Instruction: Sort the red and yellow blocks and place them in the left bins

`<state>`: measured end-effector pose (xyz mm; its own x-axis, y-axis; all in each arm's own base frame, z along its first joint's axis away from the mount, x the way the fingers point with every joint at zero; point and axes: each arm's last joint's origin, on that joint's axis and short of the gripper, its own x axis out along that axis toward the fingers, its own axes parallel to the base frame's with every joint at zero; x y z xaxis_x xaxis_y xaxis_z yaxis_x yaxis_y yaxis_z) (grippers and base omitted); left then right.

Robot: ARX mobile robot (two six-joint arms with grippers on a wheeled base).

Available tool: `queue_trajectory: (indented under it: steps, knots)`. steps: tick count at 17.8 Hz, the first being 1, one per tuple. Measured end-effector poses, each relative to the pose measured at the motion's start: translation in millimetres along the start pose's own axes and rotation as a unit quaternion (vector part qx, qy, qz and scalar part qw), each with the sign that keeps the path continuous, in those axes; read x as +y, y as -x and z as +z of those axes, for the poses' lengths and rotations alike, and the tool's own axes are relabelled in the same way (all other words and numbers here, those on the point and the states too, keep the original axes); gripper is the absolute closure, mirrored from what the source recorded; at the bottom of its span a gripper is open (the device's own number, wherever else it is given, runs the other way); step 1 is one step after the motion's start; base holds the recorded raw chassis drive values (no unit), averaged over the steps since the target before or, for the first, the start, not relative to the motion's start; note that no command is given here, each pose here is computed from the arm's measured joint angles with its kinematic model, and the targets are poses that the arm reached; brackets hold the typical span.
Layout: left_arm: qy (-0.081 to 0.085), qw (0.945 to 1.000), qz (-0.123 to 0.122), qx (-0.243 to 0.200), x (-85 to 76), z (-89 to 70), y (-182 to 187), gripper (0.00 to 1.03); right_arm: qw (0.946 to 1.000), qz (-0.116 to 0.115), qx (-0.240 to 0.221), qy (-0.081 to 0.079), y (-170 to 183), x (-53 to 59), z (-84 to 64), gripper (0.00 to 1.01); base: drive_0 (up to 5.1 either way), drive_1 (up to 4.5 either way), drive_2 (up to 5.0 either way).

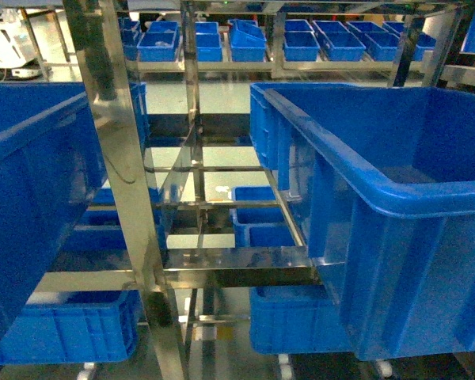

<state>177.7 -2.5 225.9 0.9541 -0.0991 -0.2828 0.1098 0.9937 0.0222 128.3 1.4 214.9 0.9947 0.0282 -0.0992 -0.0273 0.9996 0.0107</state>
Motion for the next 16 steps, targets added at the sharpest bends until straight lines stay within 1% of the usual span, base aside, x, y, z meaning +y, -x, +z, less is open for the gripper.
queue_trajectory:
  steps: [2, 6, 8, 12, 16]
  knots:
    - [0.0, 1.0, 0.0, 0.0, 0.0, 0.0, 0.0, 0.77, 1.0, 0.0, 0.0, 0.0, 0.0, 0.0, 0.0, 0.73, 0.0, 0.0, 0.0]
    - [0.0, 1.0, -0.003, 0.0, -0.6, 0.1, 0.1, 0.77, 1.0, 0.0, 0.0, 0.0, 0.0, 0.0, 0.0, 0.73, 1.9, 1.86, 1.9]
    - [0.0, 1.0, 0.002, -0.001, 0.3, 0.2, 0.3, 0.77, 1.0, 0.001, 0.0, 0.0, 0.0, 0.1, 0.0, 0.73, 1.9, 1.86, 1.9]
    - [0.0, 1.0, -0.001, -0.001, -0.3, 0.3, 0.3, 0.77, 1.0, 0.0, 0.0, 0.0, 0.0, 0.0, -0.1, 0.73, 1.9, 1.86, 1.9]
    - [0.0, 1.0, -0.001, -0.001, -0.2, 0.2, 0.3, 0.77, 1.0, 0.0, 0.0, 0.0, 0.0, 0.1, 0.0, 0.73, 0.0, 0.0, 0.0]
